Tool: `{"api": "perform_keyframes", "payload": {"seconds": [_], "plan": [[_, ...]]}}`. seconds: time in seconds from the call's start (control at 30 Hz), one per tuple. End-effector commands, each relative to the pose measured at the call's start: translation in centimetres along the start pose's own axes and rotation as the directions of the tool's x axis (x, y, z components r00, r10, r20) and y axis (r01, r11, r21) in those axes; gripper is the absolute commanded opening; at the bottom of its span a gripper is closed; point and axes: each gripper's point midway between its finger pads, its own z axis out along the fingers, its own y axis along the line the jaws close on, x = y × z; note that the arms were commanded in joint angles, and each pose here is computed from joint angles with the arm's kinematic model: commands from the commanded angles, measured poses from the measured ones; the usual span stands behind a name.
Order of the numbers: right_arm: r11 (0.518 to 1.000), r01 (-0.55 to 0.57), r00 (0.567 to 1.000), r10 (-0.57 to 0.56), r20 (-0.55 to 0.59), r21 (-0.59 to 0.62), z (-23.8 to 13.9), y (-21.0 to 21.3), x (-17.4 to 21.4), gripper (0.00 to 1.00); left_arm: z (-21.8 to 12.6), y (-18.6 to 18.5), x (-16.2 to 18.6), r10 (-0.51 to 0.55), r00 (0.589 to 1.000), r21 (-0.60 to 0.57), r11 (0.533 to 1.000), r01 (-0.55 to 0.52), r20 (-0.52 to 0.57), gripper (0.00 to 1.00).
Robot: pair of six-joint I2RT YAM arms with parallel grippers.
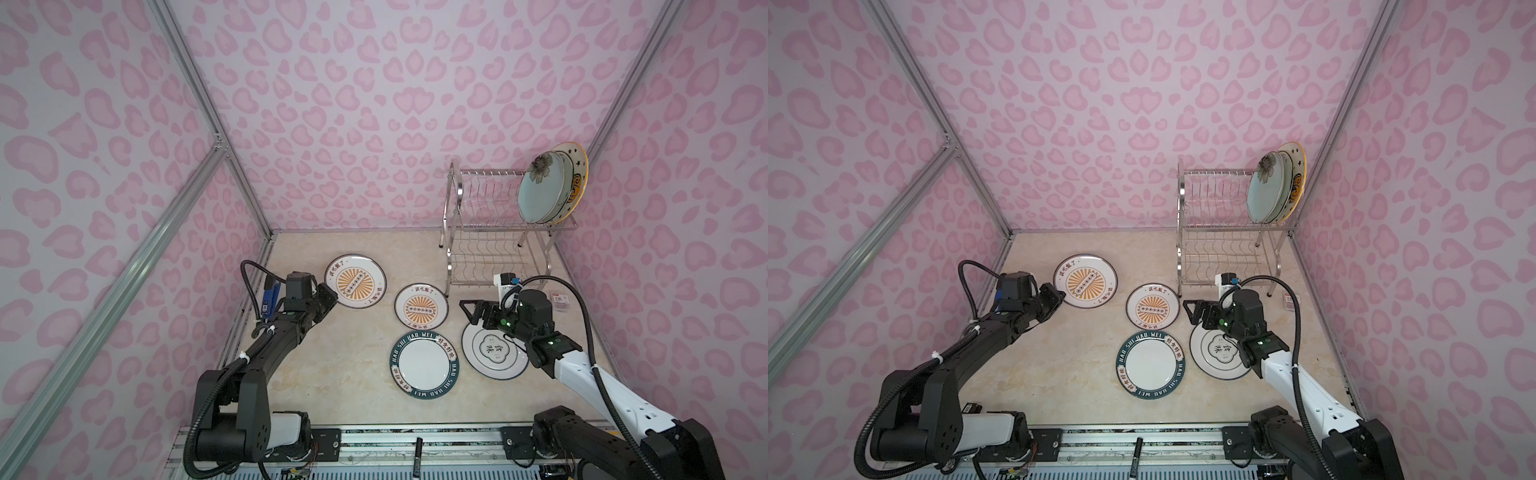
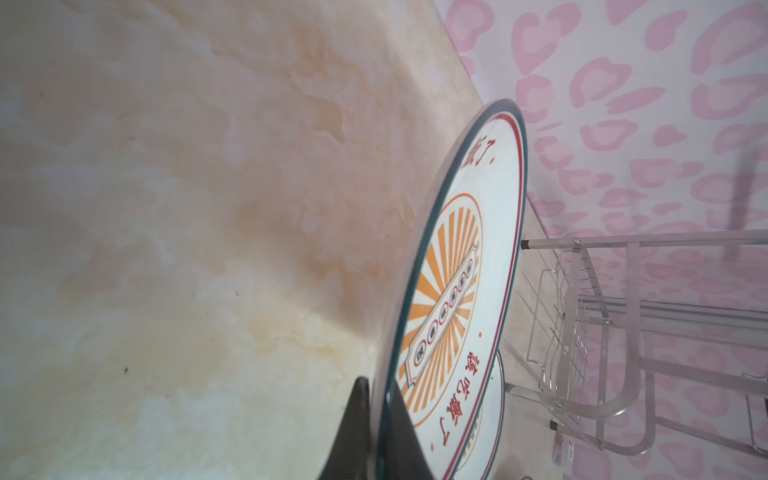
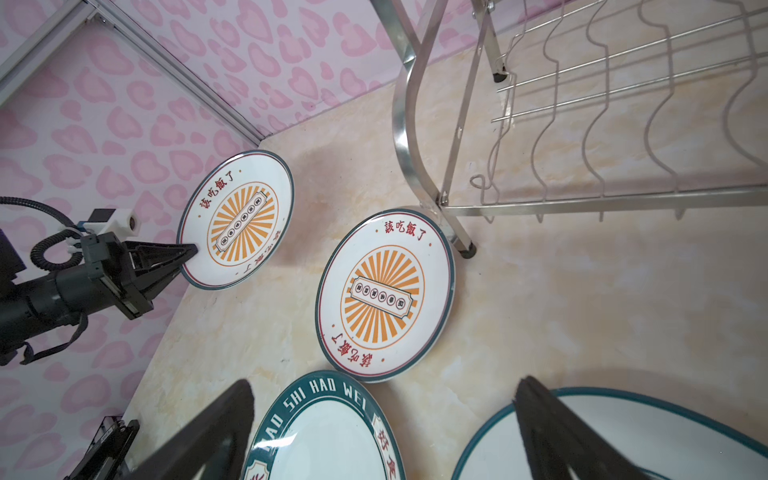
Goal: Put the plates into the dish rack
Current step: 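Tilt the sunburst plate up with the left gripper toward the right gripper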
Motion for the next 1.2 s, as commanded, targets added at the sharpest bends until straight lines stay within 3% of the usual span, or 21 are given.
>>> {"api": "perform_keyframes", "payload": {"seconds": [0.0, 0.2, 0.5, 0.83, 1.17], "plan": [[0.999, 0.009, 1.000, -0.008, 0.027, -0.034, 0.4, 1.2, -0.7, 0.97, -1.4, -1.9, -0.4, 0.055, 0.998, 0.056, 0.997, -0.055, -0.001, 0.04], [0.994, 0.005, 1.000, -0.003, 0.020, -0.109, 1.8, 3.7, -0.5, 0.96, -2.8, -5.9, 0.2, 0.144, 0.989, 0.232, 0.964, -0.132, -0.033, 0.04], [0.978, 0.013, 1.000, -0.010, 0.013, -0.206, 3.9, 7.4, 0.2, 0.94, -3.1, -10.0, 3.5, 0.260, 0.961, 0.456, 0.870, -0.190, -0.096, 0.03], [0.973, 0.002, 1.000, 0.001, 0.015, -0.231, 5.1, 8.4, 0.2, 0.91, -2.1, -12.3, 8.1, 0.325, 0.937, 0.542, 0.814, -0.208, -0.127, 0.04], [0.968, -0.013, 0.999, 0.021, 0.031, -0.252, 5.4, 8.7, -0.1, 0.70, -1.8, -13.9, 11.1, 0.358, 0.921, 0.604, 0.771, -0.199, -0.154, 0.04]]}}
